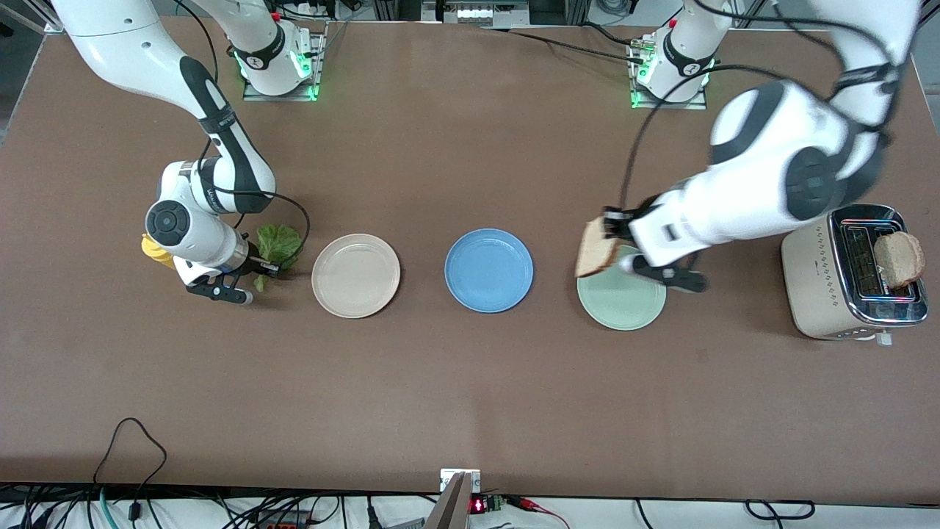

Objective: Make sandwich in blue plate with both arms
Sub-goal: 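Carry the bread slice to the blue plate with the left gripper, then lower the bread onto the blue plate while the right gripper carries lettuce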

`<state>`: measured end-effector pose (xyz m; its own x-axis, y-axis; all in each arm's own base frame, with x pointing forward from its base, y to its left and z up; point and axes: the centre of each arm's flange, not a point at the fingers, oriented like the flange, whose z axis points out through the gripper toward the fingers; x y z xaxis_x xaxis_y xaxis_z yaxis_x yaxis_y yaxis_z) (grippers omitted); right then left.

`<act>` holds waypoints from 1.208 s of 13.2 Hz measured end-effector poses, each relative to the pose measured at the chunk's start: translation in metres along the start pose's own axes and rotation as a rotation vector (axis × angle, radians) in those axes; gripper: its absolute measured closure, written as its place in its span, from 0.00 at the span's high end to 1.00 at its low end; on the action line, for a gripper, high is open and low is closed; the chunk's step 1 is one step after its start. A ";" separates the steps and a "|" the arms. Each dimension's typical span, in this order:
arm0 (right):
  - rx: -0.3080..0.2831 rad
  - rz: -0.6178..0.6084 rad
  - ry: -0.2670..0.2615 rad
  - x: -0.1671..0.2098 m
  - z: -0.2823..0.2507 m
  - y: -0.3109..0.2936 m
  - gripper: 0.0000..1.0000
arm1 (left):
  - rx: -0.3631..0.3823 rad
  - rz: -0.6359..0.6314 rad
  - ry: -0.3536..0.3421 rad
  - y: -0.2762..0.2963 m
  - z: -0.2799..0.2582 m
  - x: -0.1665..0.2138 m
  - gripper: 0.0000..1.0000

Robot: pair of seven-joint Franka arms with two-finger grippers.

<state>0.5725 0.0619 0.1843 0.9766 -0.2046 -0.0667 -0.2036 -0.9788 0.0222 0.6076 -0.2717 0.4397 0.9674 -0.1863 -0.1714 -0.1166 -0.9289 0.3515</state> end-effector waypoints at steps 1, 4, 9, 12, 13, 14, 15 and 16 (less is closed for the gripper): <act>0.001 -0.002 0.003 0.001 -0.001 -0.001 0.07 | -0.030 -0.021 0.004 0.017 0.030 0.009 0.09; 0.000 -0.012 -0.007 0.008 -0.016 -0.010 0.07 | -0.115 -0.047 0.019 0.030 0.099 0.033 0.09; -0.017 0.017 -0.082 0.022 -0.107 -0.026 0.06 | -0.181 -0.054 0.070 0.043 0.149 0.048 0.09; 0.005 0.109 -0.112 0.013 -0.151 -0.070 0.06 | -0.198 -0.063 0.066 0.056 0.176 0.047 0.09; 0.017 0.149 -0.117 0.007 -0.157 -0.090 0.06 | -0.200 -0.072 0.063 0.058 0.184 0.045 0.09; 0.029 0.193 -0.123 -0.001 -0.161 -0.109 0.06 | -0.202 -0.078 0.062 0.060 0.190 0.044 0.09; 0.042 0.237 -0.136 -0.009 -0.160 -0.129 0.06 | -0.202 -0.082 0.064 0.059 0.195 0.042 0.09; 0.054 0.270 -0.152 -0.018 -0.158 -0.145 0.06 | -0.203 -0.086 0.070 0.058 0.200 0.040 0.09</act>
<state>0.5954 0.2093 0.3401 0.8662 -0.4518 -0.2136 -0.4611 -0.8873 0.0068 0.5948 -0.3975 0.2694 0.9859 -0.0803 -0.1470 0.0075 -0.8555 0.5177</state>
